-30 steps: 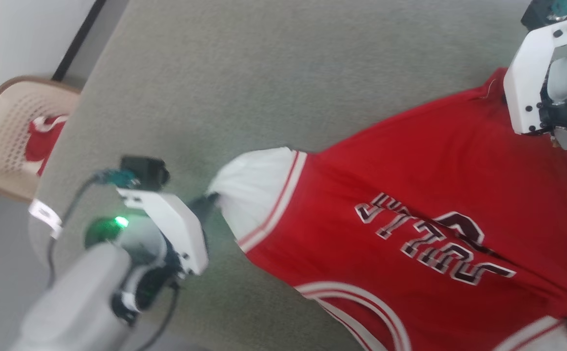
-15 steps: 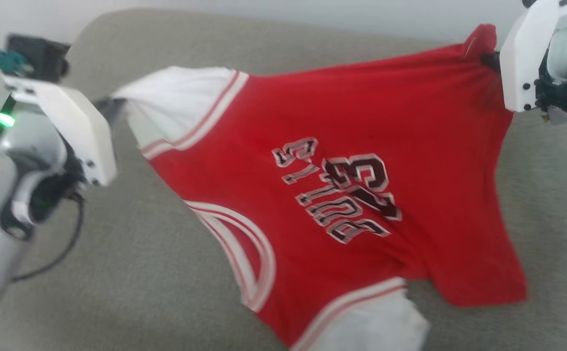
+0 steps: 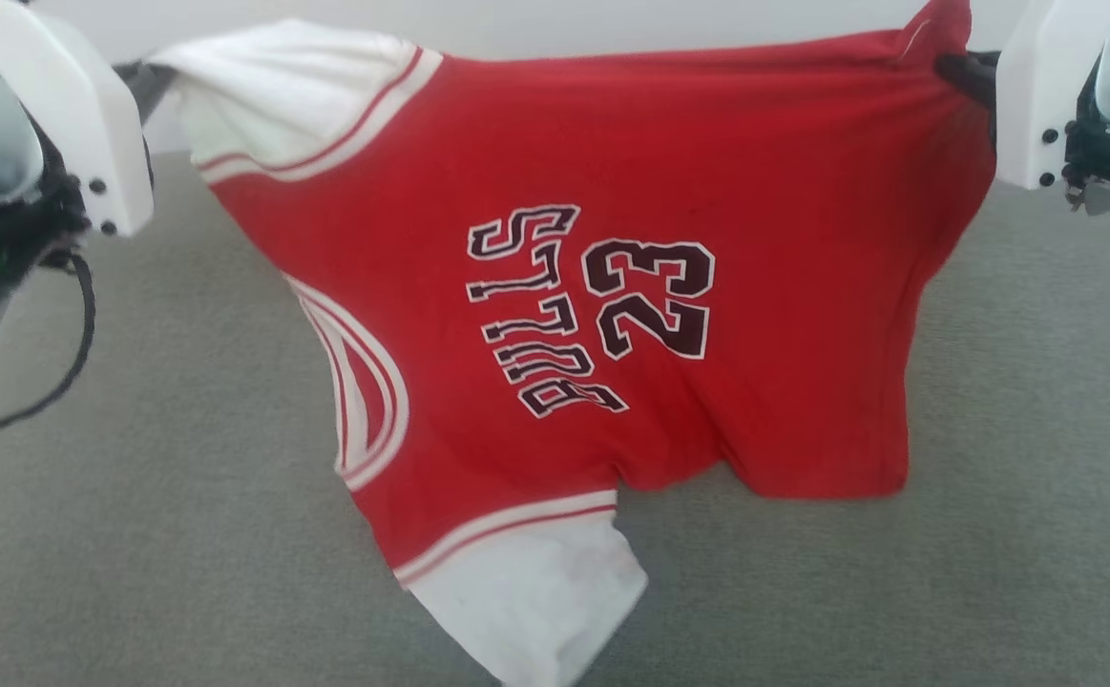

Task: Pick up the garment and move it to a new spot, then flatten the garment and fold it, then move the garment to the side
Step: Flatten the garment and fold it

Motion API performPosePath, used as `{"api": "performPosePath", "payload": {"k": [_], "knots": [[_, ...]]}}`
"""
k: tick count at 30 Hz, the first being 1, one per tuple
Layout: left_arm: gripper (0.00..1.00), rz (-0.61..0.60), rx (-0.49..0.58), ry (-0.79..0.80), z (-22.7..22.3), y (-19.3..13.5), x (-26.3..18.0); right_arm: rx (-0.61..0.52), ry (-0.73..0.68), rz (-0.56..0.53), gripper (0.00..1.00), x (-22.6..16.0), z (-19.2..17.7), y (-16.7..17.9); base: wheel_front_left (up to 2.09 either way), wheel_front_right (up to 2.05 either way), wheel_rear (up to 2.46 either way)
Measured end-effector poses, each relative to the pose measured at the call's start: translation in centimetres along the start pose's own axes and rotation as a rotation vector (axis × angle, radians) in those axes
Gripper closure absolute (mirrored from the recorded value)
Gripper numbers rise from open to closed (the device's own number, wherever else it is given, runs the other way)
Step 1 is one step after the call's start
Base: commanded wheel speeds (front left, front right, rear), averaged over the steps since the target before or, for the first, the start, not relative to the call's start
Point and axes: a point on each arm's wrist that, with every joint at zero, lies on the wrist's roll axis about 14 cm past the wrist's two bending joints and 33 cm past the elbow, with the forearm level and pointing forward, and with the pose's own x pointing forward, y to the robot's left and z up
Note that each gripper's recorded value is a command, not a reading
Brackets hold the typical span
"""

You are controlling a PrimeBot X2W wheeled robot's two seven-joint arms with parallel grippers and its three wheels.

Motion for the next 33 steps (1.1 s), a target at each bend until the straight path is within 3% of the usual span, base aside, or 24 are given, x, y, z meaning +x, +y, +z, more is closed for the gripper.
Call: {"api": "performPosePath", "payload": {"k": [5, 14, 18, 24, 26, 29, 33], "knots": [[1.00, -0.037, 0.020, -0.078, 3.2, -1.5, 1.4, 0.016, -0.045, -0.055, 1.00, -1.6, 0.9, -1.6, 0.00, 0.00, 0.00], [1.00, -0.040, 0.049, -0.352, 10.3, -2.4, 6.3, 0.069, -0.199, -0.148, 1.00, 1.4, 4.0, -4.5, 0.00, 0.00, 0.00], [1.00, -0.012, 0.069, -0.563, 15.1, -2.2, 7.4, 0.028, -0.342, -0.204, 1.00, 2.8, 7.1, -5.7, 0.00, 0.00, 0.00], [1.00, 0.009, 0.118, -0.835, 19.5, -2.3, 7.9, -0.143, -0.631, -0.291, 1.00, 3.2, 12.3, -7.1, 0.00, 0.00, 0.00], [1.00, 0.002, 0.137, -0.876, 19.9, -2.6, 8.1, -0.190, -0.673, -0.297, 1.00, 3.9, 12.5, -7.0, 0.00, 0.00, 0.00], [1.00, -0.010, 0.146, -0.841, 18.3, -2.5, 9.2, -0.202, -0.627, -0.283, 1.00, 6.1, 10.7, -6.6, 0.00, 0.00, 0.00], [1.00, 0.005, 0.140, -0.636, 10.8, -1.1, 12.2, -0.147, -0.483, -0.221, 1.00, 9.5, 6.0, -4.9, 0.00, 0.00, 0.00]]}}
